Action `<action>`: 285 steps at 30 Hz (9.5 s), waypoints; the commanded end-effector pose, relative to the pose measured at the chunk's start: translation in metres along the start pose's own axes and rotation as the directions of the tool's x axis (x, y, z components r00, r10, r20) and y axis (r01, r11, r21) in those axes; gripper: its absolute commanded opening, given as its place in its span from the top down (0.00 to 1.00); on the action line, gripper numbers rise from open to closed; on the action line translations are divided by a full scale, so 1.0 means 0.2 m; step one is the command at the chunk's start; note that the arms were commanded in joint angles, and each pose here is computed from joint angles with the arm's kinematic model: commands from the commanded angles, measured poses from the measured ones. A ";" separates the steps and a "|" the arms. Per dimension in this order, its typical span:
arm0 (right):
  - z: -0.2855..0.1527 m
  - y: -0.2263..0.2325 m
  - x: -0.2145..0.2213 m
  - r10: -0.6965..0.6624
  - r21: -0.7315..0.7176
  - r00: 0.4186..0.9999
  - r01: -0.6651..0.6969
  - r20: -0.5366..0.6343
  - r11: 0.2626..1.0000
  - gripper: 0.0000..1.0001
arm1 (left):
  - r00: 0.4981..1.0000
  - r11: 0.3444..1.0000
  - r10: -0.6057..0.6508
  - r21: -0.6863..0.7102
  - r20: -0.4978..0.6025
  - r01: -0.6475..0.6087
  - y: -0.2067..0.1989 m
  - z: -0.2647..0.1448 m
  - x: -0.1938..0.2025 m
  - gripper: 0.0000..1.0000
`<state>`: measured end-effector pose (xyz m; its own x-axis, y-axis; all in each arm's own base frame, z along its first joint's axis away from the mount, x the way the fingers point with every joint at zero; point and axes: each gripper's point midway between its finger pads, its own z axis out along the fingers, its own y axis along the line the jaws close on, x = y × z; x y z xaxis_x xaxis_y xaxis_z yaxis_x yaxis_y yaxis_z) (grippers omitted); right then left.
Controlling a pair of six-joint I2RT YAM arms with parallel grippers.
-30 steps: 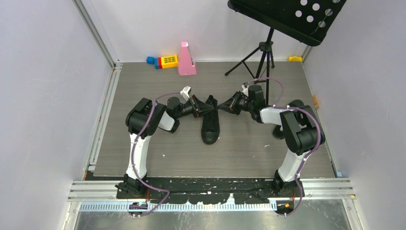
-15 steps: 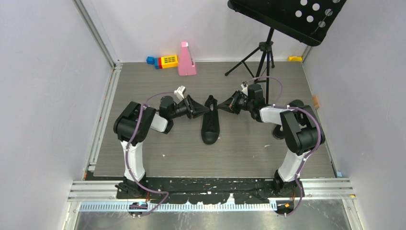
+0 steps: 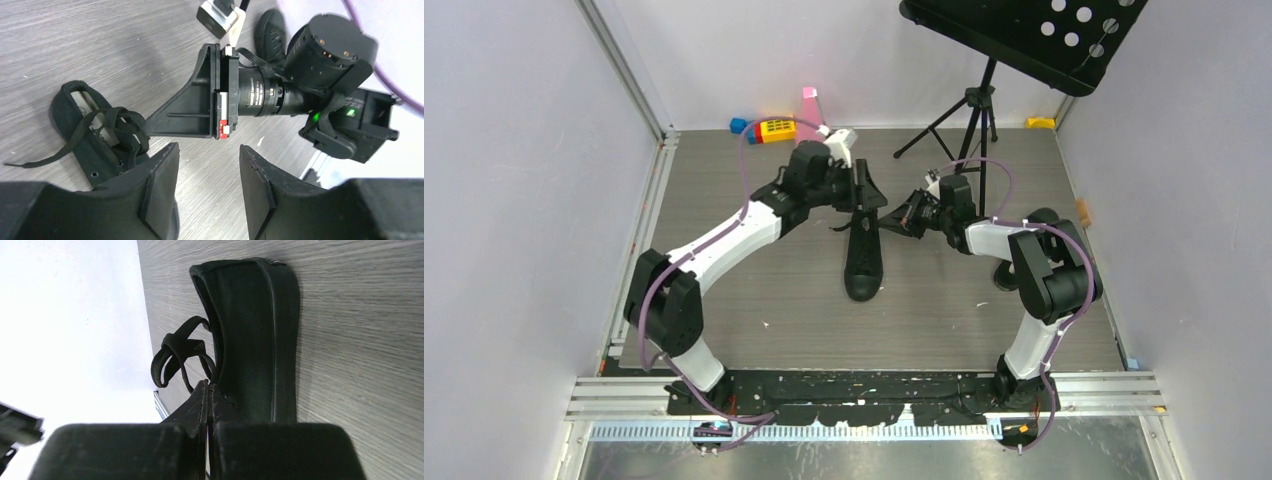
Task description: Tie the shoes
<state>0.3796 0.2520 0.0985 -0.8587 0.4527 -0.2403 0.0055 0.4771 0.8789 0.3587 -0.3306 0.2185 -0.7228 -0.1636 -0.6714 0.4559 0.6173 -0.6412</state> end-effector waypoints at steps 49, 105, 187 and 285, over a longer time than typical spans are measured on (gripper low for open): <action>-0.01 0.14 -0.06 -0.094 -0.042 0.995 0.095 0.036 0.995 1.00 | 0.877 0.782 0.316 -0.423 -0.363 -0.457 0.22 0.28 0.09 0.96; -0.17 -0.15 0.20 -0.281 0.263 0.959 0.266 0.021 0.928 1.00 | 0.970 1.000 -0.007 -0.003 -0.244 0.006 0.34 -0.04 0.22 1.00; 0.05 0.15 0.19 -0.323 0.544 0.844 0.045 0.428 0.838 0.76 | 0.981 0.991 0.120 0.069 -0.151 -0.111 0.44 0.07 0.26 1.00; -0.05 0.11 0.20 -0.744 0.153 0.616 0.787 -0.258 0.598 0.59 | 0.982 0.990 0.111 0.105 -0.153 -0.095 0.40 0.05 0.28 1.00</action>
<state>0.3287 0.2587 0.0951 -0.7287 -0.2417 -0.6408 -0.5272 0.7952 0.2996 0.3572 -0.2949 0.0973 -0.7892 0.0492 -0.6121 0.5177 0.5893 -0.6202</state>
